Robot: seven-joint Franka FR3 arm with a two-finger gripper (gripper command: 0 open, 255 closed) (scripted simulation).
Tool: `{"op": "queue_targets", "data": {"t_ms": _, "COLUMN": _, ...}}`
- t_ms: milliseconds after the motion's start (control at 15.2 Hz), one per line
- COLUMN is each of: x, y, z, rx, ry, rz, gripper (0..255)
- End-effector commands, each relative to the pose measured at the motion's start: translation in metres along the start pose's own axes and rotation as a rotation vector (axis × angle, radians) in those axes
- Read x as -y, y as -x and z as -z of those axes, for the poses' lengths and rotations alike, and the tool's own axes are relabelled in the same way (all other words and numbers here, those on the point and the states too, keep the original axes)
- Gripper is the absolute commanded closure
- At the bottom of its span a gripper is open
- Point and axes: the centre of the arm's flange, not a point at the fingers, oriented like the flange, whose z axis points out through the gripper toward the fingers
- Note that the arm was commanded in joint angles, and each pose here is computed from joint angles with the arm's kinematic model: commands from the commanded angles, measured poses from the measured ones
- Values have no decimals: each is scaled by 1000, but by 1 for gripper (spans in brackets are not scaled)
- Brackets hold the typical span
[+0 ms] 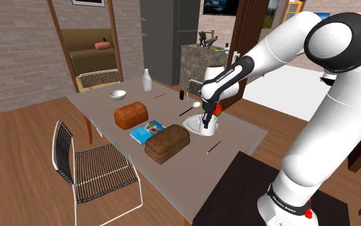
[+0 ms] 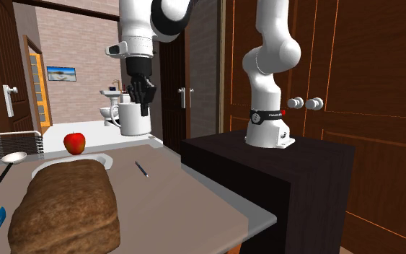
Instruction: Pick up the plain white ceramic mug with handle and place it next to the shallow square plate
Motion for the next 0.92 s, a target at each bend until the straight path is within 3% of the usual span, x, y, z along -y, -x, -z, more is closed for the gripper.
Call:
{"op": "queue_targets", "data": {"t_ms": 0, "x": -26, "y": 9, "z": 0, "rx": 0, "ry": 0, "rz": 1, "gripper": 255}}
{"op": "queue_targets", "data": {"t_ms": 858, "x": -191, "y": 55, "z": 0, "rx": 0, "ry": 0, "rz": 1, "gripper": 255}}
